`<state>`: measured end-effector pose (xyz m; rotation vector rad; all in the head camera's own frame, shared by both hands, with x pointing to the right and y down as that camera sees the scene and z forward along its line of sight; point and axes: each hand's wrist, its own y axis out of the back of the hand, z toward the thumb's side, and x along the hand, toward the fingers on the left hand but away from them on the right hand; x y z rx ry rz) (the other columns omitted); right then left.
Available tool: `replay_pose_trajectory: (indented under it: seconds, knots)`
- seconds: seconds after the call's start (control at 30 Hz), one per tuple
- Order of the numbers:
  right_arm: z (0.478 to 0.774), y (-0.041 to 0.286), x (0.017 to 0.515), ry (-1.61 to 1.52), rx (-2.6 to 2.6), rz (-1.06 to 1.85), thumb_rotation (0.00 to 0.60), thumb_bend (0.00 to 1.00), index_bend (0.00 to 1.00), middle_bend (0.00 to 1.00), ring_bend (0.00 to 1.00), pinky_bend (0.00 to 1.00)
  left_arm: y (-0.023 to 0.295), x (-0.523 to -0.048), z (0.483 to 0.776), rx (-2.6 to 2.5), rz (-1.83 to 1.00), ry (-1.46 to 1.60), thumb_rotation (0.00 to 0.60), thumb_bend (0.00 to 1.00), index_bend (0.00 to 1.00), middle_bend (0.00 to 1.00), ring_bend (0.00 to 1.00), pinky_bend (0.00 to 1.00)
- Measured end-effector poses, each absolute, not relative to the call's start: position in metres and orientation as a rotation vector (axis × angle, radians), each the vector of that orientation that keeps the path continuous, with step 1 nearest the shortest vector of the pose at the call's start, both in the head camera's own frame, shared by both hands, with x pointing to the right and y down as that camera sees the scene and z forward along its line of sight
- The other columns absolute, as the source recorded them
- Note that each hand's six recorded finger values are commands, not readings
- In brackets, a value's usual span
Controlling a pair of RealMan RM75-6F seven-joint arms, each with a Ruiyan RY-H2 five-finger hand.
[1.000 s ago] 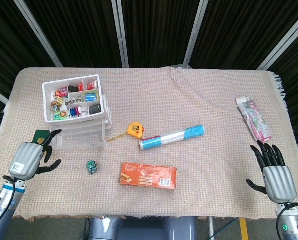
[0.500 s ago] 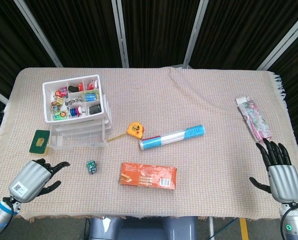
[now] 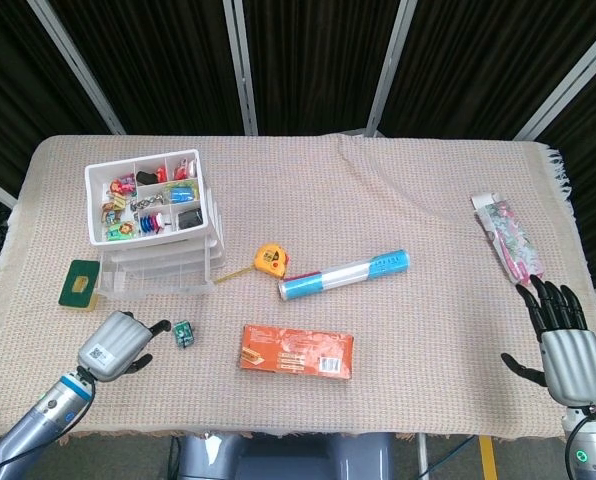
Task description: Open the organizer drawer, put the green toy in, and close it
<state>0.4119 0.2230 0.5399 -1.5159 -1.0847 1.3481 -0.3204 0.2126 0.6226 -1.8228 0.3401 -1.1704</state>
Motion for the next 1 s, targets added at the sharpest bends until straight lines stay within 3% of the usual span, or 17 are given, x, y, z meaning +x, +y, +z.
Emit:
replay_pose_trajectory:
  seconds: [0.3,1.0]
  knots:
    - [0.538,0.222,0.414,-1.097,-1.515,1.344,0.6,0.01,0.09,0.0,0.0,0.02,0.21,-0.3,0.656,-1.792,-1.211,0.251,0.6,0.28,0.24,0.85,0.83,0.69]
    - [0.535,0.221,0.416,-1.112,-1.509,1.339,0.6,0.01,0.09,0.0,0.0,0.02,0.205,-0.288,0.68,-1.721,-1.282,0.15,0.6,0.25,0.33,0.85,0.84,0.69]
